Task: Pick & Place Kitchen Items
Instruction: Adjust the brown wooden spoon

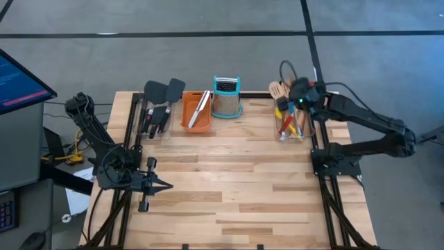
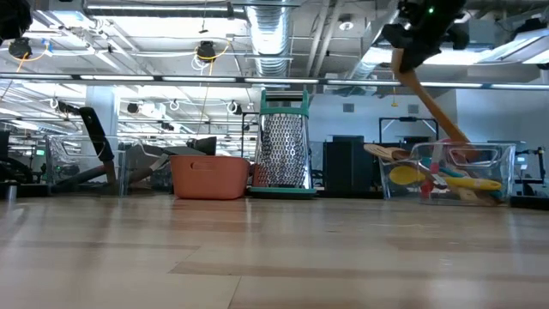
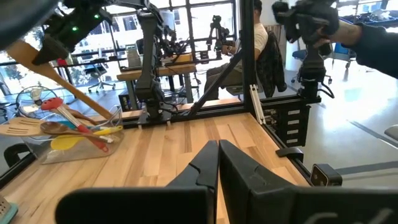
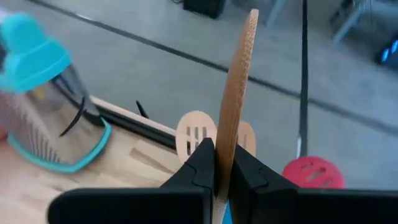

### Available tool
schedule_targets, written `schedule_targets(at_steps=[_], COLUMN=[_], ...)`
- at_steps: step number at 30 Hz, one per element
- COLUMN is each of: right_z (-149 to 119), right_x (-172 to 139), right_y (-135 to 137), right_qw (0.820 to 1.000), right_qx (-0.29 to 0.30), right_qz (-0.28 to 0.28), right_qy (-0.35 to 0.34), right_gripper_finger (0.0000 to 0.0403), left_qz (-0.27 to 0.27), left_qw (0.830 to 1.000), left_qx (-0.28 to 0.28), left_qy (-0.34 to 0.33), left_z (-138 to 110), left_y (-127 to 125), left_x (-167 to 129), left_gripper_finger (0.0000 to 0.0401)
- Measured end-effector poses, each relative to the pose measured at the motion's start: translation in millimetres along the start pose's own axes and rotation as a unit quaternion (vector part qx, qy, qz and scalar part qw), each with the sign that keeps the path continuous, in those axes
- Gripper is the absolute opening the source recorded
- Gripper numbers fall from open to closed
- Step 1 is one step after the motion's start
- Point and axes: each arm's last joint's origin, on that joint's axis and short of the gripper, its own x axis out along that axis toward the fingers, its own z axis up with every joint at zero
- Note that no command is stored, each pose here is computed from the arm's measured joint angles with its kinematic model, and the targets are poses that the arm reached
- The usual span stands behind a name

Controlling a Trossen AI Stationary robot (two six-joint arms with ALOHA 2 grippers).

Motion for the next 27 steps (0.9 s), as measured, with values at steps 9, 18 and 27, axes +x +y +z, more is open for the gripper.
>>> schedule_targets(at_steps=[9,18,27], right_z=[3.3,2.6,-4.6], right_x=[39.0,87.1,110.0], right_y=[-20.4,-26.7,-33.2], right_qw=[0.993,0.978,0.971], right_qx=[0.095,0.159,0.163], right_qz=[-0.030,-0.007,-0.042], right_qy=[0.065,0.132,0.170], right_gripper_finger=[0.0009,0.0009,0.0009], left_qz=[0.001,0.002,0.002], left_qw=[1.000,1.000,1.000], left_qx=[0.000,0.000,0.000], left_qy=[0.000,0.000,0.000], left_z=[0.1,0.1,0.1], left_y=[0.1,0.2,0.2], left_x=[0.0,0.0,0.0], left_gripper_finger=[0.0002,0.0002,0.0002])
